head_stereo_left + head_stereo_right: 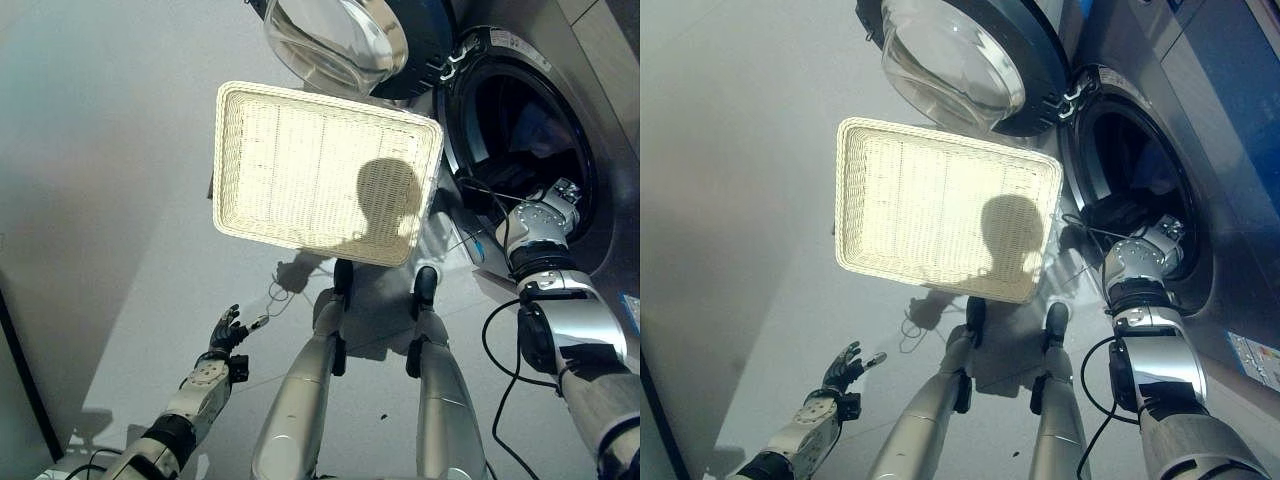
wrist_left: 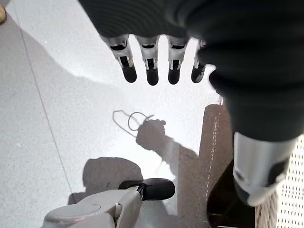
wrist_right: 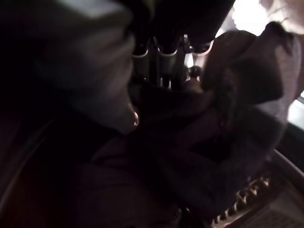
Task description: Put the clothes into the washing machine.
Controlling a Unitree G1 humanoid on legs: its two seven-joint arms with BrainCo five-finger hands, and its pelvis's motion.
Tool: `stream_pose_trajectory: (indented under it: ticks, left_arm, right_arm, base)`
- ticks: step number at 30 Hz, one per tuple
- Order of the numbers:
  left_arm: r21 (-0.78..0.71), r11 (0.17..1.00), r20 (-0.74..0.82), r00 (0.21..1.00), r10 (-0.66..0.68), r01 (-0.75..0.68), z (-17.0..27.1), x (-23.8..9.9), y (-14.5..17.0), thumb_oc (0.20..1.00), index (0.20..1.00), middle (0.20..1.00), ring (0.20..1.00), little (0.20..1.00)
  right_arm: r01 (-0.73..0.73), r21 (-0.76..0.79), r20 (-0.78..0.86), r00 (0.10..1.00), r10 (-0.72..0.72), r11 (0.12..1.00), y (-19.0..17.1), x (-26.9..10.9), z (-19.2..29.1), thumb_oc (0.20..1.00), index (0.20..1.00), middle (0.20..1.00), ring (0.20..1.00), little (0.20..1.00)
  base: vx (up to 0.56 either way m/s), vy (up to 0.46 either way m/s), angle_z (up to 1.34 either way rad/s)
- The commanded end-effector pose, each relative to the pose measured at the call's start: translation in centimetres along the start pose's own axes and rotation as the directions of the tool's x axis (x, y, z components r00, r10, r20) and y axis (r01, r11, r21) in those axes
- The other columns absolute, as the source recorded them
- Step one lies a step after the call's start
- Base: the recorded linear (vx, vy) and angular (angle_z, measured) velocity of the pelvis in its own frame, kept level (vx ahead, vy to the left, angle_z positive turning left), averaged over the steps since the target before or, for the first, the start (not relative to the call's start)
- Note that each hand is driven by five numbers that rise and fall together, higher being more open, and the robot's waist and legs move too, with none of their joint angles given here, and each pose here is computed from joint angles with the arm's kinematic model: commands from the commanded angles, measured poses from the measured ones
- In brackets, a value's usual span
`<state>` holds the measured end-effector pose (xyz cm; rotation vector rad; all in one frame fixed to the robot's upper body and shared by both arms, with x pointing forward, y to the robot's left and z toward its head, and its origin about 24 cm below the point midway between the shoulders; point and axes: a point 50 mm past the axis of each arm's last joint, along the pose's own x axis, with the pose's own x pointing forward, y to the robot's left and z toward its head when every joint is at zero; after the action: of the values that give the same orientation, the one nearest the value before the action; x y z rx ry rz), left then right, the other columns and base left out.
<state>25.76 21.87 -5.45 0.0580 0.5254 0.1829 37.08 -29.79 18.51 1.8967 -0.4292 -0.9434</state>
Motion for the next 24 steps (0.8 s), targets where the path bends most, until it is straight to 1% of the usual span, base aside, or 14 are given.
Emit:
stream_pose_trajectory:
  ticks: [1,5,7,8,9,11,12,13,14,15,20,21,23,24]
  left_arm:
    - [-0.036,0.999,-0.074,0.997,-0.008,0.005,-2.4,-0.7,-0.7,1.0,1.0,1.0,1.0,1.0]
    - [-0.033,0.999,-0.063,0.998,-0.031,0.029,-2.3,-0.8,-1.7,1.0,1.0,1.0,1.0,1.0]
    - [-0.029,0.999,-0.054,0.998,-0.041,0.039,-2.0,-0.8,-1.9,1.0,1.0,1.0,1.0,1.0]
    - [-0.028,0.998,-0.047,0.998,-0.05,0.049,-1.8,-0.8,-2.2,1.0,1.0,1.0,1.0,1.0]
    - [-0.027,0.998,-0.044,0.998,-0.053,0.052,-1.7,-0.8,-2.3,1.0,1.0,1.0,1.0,1.0]
    - [-0.029,0.998,-0.041,0.998,-0.056,0.055,-1.6,-0.9,-2.1,1.0,1.0,1.0,1.0,1.0]
    - [-0.029,0.998,-0.041,0.998,-0.056,0.055,-1.6,-0.9,-2.1,1.0,1.0,1.0,1.0,1.0]
    - [-0.03,0.998,-0.04,0.998,-0.054,0.053,-1.6,-0.9,-2.0,1.0,1.0,1.0,1.0,1.0]
    - [-0.026,0.998,-0.037,0.998,-0.051,0.05,-1.6,-0.8,-2.0,1.0,1.0,1.0,1.0,1.0]
    - [-0.024,0.998,-0.038,0.998,-0.053,0.052,-1.6,-0.8,-2.3,1.0,1.0,1.0,1.0,1.0]
    - [-0.026,0.998,-0.039,0.998,-0.053,0.052,-1.6,-0.8,-2.3,1.0,1.0,1.0,1.0,1.0]
    - [-0.034,0.998,-0.048,0.997,-0.056,0.054,-1.7,-0.7,-2.4,1.0,1.0,1.0,1.0,1.0]
    - [-0.034,0.998,-0.048,0.997,-0.056,0.054,-1.7,-0.7,-2.4,1.0,1.0,1.0,1.0,1.0]
    - [-0.048,0.997,-0.061,0.997,-0.055,0.052,-2.1,-0.7,-2.6,1.0,1.0,1.0,1.0,1.0]
  right_arm:
    - [-0.369,0.177,0.225,0.918,0.327,0.912,11.8,-3.0,6.7,1.0,1.0,1.0,1.0,1.0]
    - [-0.308,0.155,0.173,0.944,0.281,0.939,10.8,-2.7,5.2,1.0,1.0,1.0,1.0,1.0]
    - [-0.199,0.03,0.07,0.978,0.197,0.98,9.3,-1.6,3.8,1.0,1.0,1.0,1.0,1.0]
    - [-0.134,-0.095,-0.021,0.991,0.133,0.986,8.5,-1.2,2.5,1.0,1.0,1.0,1.0,1.0]
    - [-0.145,-0.134,-0.058,0.989,0.139,0.98,8.4,-1.1,2.0,1.0,1.0,1.0,1.0,1.0]
    - [-0.248,-0.157,-0.127,0.965,0.229,0.956,8.4,-1.2,1.2,1.0,1.0,1.0,1.0,1.0]
    - [-0.248,-0.157,-0.127,0.965,0.229,0.956,8.4,-1.2,1.2,1.0,1.0,1.0,1.0,1.0]
    - [-0.285,-0.141,-0.133,0.954,0.268,0.948,8.3,-1.2,1.3,1.0,1.0,1.0,1.0,1.0]
    - [-0.401,-0.102,-0.172,0.908,0.381,0.91,6.9,-0.8,1.2,1.0,1.0,1.0,1.0,1.0]
    - [-0.466,-0.076,-0.199,0.873,0.445,0.881,6.6,-1.0,0.7,1.0,1.0,1.0,1.0,1.0]
    - [-0.495,-0.069,-0.217,0.855,0.471,0.866,6.5,-1.1,0.4,1.0,1.0,1.0,1.0,1.0]
    - [-0.617,-0.022,-0.294,0.756,0.585,0.787,6.0,-1.7,-0.5,1.0,1.0,1.0,1.0,1.0]
    - [-0.617,-0.022,-0.294,0.756,0.585,0.787,6.0,-1.7,-0.5,1.0,1.0,1.0,1.0,1.0]
    - [-0.694,0.038,-0.323,0.673,0.666,0.719,5.0,-2.1,-0.9,1.0,1.0,1.0,1.0,1.0]
  base:
    - [0.05,0.041,-0.05]
    - [0.04,0.038,-0.05]
    - [0.0,0.0,0.0]
    - [0.0,0.0,0.0]
    - [0.0,0.0,0.0]
    - [0.0,0.0,0.0]
    - [0.0,0.0,0.0]
    - [0.01,-0.03,-0.03]
    - [0.02,-0.033,-0.04]
    - [0.01,-0.03,-0.02]
    - [0.0,0.006,0.03]
    - [0.0,0.023,-0.05]
    - [0.0,0.036,-0.02]
    - [-0.01,0.05,0.01]
